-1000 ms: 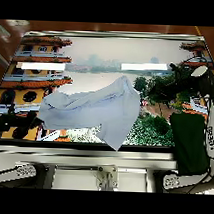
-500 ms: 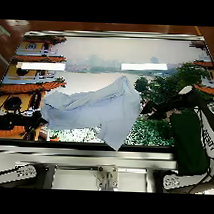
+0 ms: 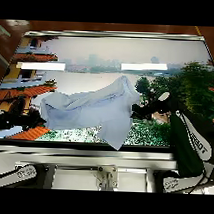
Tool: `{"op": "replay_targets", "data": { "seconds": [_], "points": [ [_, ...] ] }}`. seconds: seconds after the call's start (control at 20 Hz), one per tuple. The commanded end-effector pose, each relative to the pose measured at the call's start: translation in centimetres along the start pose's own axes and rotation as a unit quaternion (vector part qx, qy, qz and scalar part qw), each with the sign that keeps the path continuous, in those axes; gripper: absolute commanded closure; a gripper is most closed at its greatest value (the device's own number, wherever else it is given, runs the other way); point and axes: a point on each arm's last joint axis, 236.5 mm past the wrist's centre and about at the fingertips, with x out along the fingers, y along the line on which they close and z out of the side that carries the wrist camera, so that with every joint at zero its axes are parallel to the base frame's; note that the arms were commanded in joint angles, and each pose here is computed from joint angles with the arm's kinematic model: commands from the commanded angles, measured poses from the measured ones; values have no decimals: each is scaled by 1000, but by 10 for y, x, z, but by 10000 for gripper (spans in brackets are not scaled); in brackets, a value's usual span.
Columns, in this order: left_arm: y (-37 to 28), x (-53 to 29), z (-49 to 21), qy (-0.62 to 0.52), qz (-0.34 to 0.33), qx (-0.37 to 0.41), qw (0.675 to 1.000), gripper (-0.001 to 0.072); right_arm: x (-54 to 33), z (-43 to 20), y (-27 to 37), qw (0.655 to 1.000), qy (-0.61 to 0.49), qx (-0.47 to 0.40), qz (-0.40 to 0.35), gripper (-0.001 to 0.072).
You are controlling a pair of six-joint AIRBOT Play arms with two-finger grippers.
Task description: Fold the shirts.
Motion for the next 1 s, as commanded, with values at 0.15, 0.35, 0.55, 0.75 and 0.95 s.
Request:
{"op": "replay_targets", "data": {
  "seconds": [0.15, 0.35, 0.55, 0.75, 0.95],
  "points": [
    [-57, -81, 46, -139, -15, 94, 986, 665, -95, 36, 88, 971, -145, -187, 27, 654],
    [-191, -300, 74, -436, -45, 220, 871, 665, -312, 46, 212, 845, -410, -342, 15, 655],
    [-312, -526, -47, -679, -74, 331, 651, 665, -536, -54, 290, 683, -638, -355, 26, 655],
    [-353, -585, -159, -724, -93, 383, 566, 664, -613, -155, 288, 614, -703, -357, -3, 655],
    [-351, -569, -203, -703, -80, 403, 580, 664, -598, -205, 252, 653, -673, -345, -40, 655]
  ]
}}
